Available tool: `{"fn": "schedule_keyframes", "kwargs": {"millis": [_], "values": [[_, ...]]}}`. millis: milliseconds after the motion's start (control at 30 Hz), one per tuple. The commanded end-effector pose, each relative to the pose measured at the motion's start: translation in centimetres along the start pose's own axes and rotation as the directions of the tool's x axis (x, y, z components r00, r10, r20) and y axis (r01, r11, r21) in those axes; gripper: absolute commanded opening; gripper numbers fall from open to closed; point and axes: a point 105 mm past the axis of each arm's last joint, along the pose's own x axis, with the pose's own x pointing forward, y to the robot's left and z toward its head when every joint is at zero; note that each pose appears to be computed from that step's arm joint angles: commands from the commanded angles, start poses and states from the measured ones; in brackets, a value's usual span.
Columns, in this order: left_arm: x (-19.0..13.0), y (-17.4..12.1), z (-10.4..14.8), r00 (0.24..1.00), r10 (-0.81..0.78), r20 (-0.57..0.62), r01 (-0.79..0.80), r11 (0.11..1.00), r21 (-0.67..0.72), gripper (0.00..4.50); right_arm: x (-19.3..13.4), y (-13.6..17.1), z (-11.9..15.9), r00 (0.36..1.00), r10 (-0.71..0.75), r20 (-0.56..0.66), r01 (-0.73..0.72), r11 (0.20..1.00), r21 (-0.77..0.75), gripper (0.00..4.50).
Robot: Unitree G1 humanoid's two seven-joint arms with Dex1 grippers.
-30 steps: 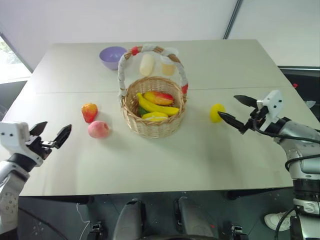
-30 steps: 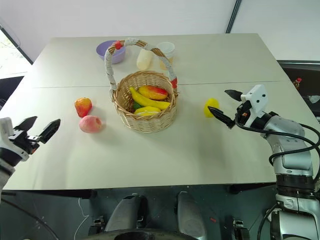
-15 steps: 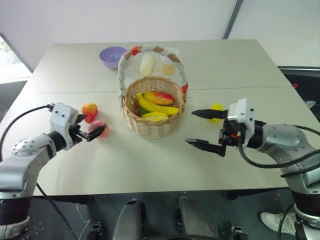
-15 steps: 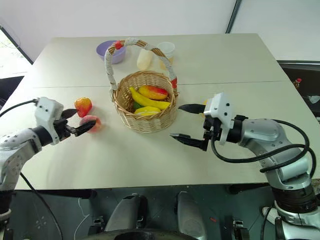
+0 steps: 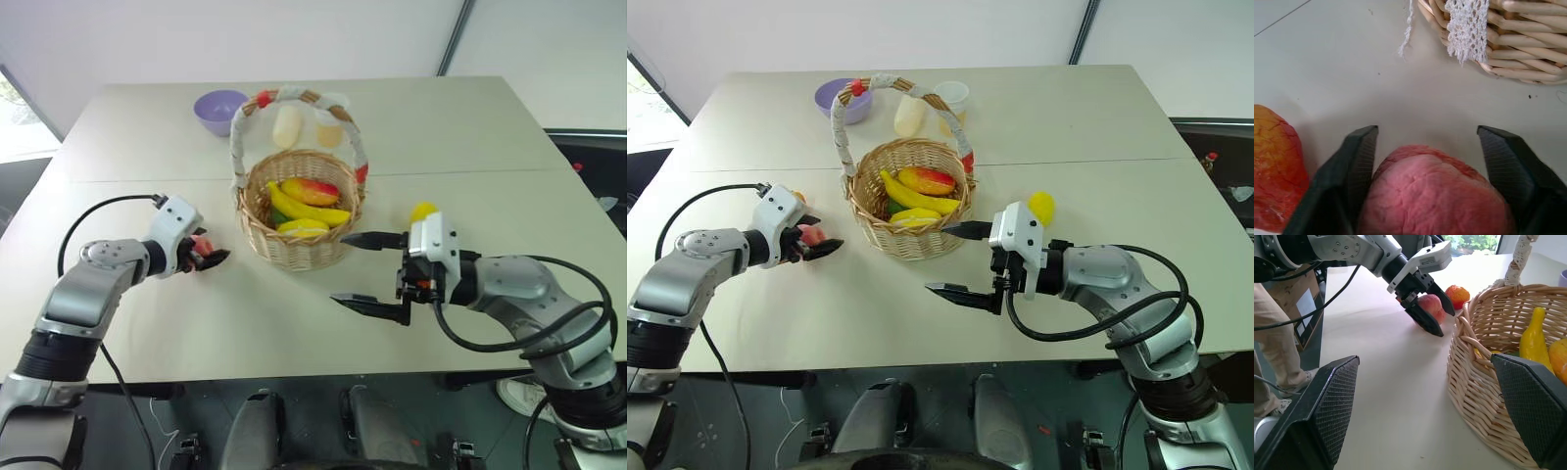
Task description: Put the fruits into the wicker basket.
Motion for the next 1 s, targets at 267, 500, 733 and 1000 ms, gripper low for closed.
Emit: {"fn": "schedule_keyframes", "kwargs": {"millis": [267, 500, 733, 1000], "values": [[-5.8, 2.1, 3.8, 0.977, 0.075, 0.198, -0.076, 0.997, 0.001, 2.03, -0.7, -1.3, 1.5, 0.998, -0.052, 0.021, 0.054, 0.994, -0.098, 4.50], [-8.9, -2.0, 10.7, 0.883, -0.068, 0.464, 0.063, 0.998, 0.027, 2.03, -1.9, -3.4, 2.0, 0.994, -0.106, 0.005, 0.105, 0.985, -0.139, 4.50], [0.2, -8.2, 16.9, 0.812, -0.121, 0.571, 0.106, 0.993, 0.059, 2.03, -1.7, -4.2, 2.3, 0.992, -0.123, 0.012, 0.123, 0.979, -0.165, 4.50], [1.0, -8.2, 16.8, 0.794, -0.143, 0.591, 0.153, 0.988, 0.035, 4.47, -1.6, -4.0, 2.5, 0.989, -0.146, 0.030, 0.149, 0.975, -0.167, 4.50]]}}
